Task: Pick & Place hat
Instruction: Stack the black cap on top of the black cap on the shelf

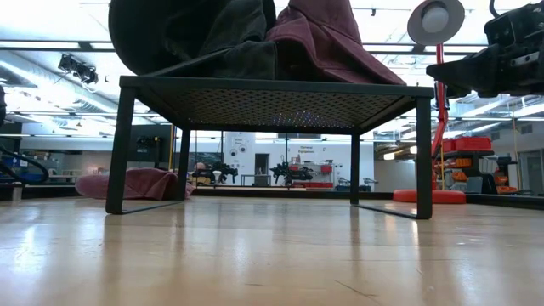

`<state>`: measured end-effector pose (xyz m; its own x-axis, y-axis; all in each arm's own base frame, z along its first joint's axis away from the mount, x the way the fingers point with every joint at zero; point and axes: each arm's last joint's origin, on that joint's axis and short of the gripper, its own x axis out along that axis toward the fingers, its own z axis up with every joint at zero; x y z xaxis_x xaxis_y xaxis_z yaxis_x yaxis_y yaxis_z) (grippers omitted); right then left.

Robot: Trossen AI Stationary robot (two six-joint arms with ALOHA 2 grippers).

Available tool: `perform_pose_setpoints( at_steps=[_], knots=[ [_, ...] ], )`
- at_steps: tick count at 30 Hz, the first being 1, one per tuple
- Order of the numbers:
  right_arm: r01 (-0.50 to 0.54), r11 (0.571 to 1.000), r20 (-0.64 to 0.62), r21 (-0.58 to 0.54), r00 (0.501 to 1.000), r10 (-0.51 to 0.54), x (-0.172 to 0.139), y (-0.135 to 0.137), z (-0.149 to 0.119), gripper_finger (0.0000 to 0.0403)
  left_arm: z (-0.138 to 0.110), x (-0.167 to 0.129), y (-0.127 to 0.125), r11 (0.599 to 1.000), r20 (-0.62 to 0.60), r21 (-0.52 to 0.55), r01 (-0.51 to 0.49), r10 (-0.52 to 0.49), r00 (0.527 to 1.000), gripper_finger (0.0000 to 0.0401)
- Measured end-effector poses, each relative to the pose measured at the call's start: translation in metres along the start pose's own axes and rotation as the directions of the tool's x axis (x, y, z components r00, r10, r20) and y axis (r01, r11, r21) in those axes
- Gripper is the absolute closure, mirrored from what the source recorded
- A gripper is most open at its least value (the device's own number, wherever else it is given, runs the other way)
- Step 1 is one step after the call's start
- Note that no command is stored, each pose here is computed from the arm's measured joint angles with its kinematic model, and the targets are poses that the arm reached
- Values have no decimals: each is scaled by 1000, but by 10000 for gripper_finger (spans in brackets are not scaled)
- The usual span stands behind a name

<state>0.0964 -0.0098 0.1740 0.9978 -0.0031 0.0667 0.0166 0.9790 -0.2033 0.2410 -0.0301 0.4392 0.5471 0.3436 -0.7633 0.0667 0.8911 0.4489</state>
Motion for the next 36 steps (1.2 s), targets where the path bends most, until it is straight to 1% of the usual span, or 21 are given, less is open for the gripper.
perform_pose_setpoints(
  at_steps=[6,12,14,19,23,30,33,36],
  knots=[
    [-1,1000,-1,0,1000,1,0,0,0,399,5,5,-5,994,-14,98,-50,52,999,396],
    [-1,1000,-1,0,1000,1,0,0,0,399,9,7,-10,976,-11,210,-58,61,998,396],
    [0,1000,0,0,1000,0,0,0,0,399,12,9,-11,961,-2,266,-76,80,997,396],
    [0,1000,0,0,1000,0,0,0,0,399,21,14,-22,898,23,431,-84,82,996,396],
    [0,1000,1,0,1000,0,0,0,0,399,29,20,-33,852,37,518,-82,73,997,396],
    [0,1000,0,0,1000,0,0,0,0,399,38,29,-46,798,44,598,-76,62,997,396],
    [0,1000,0,0,1000,0,0,0,0,399,40,32,-48,791,35,609,-65,55,998,393],
    [0,1000,0,0,1000,0,0,0,0,399,39,32,-49,789,30,613,-39,25,999,388]
  ],
)
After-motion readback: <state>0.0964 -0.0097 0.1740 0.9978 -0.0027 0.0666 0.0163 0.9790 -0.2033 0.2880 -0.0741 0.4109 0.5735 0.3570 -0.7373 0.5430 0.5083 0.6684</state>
